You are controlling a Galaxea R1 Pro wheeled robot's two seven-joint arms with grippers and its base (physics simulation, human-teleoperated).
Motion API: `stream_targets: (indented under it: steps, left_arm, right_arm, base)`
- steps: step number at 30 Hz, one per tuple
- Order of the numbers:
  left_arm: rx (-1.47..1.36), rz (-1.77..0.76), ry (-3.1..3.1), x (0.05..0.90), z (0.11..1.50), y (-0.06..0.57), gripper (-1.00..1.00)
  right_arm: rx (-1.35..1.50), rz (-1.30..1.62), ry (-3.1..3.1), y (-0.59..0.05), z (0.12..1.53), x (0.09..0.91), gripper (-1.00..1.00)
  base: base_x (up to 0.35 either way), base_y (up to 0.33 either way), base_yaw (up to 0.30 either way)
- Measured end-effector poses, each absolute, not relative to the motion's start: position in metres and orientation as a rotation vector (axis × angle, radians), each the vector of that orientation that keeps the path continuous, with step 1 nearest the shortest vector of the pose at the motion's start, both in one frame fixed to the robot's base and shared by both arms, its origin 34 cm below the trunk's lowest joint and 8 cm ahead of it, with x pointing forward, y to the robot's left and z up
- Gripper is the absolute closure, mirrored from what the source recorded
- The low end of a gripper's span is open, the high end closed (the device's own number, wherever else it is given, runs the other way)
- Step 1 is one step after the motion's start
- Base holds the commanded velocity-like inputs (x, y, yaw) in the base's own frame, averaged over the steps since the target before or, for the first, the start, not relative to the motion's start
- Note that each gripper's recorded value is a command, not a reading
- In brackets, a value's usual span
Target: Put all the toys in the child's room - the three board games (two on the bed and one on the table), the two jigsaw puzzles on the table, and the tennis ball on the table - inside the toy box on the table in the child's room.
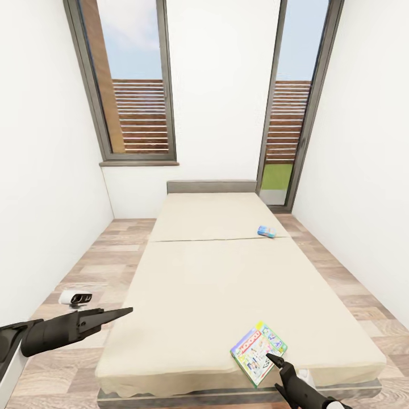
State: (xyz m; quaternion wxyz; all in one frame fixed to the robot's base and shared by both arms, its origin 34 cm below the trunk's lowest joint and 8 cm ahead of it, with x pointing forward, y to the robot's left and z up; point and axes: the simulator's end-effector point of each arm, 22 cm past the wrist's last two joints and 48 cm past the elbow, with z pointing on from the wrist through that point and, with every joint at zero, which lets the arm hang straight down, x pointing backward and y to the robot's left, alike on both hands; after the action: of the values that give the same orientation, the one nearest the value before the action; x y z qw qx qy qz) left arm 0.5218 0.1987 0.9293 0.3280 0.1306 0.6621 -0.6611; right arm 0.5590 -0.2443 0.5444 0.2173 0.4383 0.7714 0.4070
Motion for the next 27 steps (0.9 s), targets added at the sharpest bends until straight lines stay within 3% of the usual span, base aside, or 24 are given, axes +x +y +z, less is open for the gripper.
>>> stream_targets:
  steps: [27]
  left_arm:
    - [0.341,-1.728,1.734,0.519,0.901,0.2,-1.0]
  right_arm:
    - [1.213,1.128,2.136,-0.244,0.516,0.556,-1.0]
  base:
    - [0.0,0.0,0.0]
